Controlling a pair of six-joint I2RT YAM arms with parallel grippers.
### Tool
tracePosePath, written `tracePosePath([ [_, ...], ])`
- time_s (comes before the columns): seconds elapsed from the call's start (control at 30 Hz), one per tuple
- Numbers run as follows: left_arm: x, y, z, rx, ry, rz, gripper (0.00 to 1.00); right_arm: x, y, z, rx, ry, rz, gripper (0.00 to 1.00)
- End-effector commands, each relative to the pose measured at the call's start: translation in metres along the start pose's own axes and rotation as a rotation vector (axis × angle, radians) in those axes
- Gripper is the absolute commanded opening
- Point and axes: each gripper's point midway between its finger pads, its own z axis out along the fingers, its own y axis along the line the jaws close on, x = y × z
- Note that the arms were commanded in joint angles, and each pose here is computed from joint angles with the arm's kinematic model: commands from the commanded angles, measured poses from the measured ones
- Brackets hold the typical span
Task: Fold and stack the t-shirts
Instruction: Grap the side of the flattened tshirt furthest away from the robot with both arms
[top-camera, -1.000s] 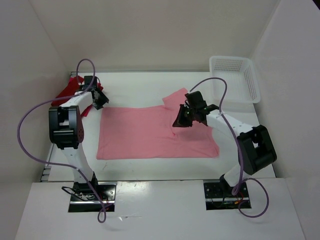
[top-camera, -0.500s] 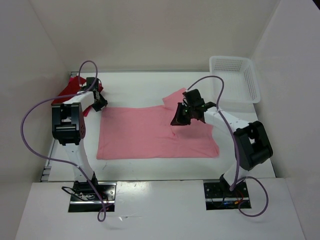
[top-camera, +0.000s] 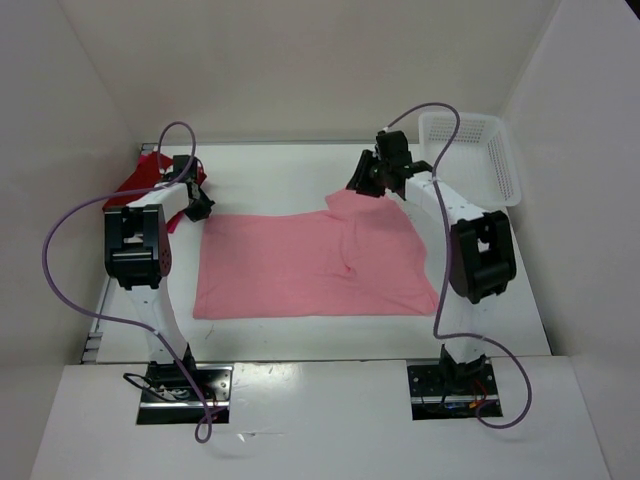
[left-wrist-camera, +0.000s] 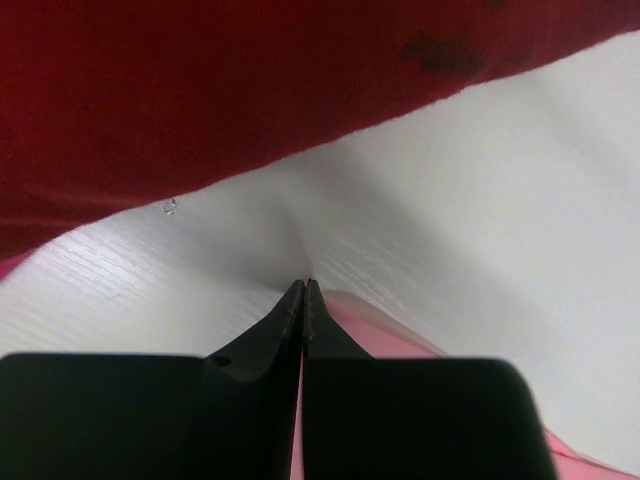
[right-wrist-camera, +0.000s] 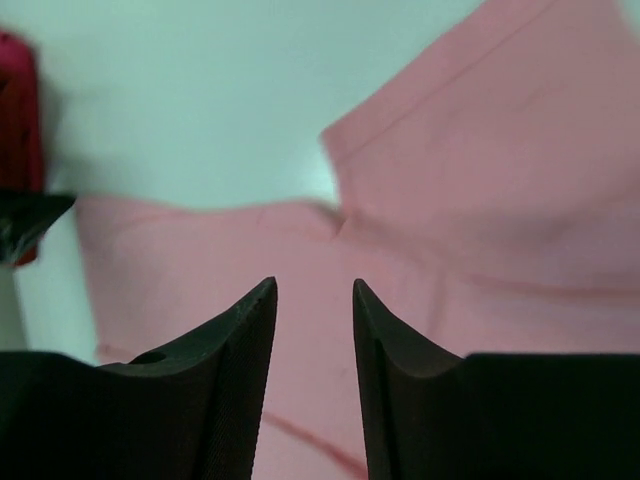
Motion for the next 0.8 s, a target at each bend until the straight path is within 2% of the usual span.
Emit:
tracePosePath([
  [0.0, -0.010, -0.003, -0.008, 0.014, -0.019, 0.015, 0.00, -0.049, -0.035, 0.031, 0.139, -0.129, -0.044, 0.42],
  [0.2, -0.020, -0.010, -0.034, 0.061, -0.053, 0.008, 0.00, -0.089, -0.066, 0.062, 0.308, -0.208, -0.095, 0.45],
  [0.3, -0.029, -0.015, -0.052, 0.094, -0.082, 0.003, 0.00, -0.100, -0.083, 0.073, 0.379, -0.230, -0.101, 0.50],
  [0.47, -0.033, -0.020, -0.061, 0.122, -0.090, 0.001, 0.00, -0.102, -0.094, 0.099, 0.415, -0.202, -0.133, 0.54],
  [0.77, -0.032, -0.023, -0.071, 0.133, -0.095, -0.002, 0.00, -0.101, -0.120, 0.129, 0.486, -0.168, -0.145, 0.54],
])
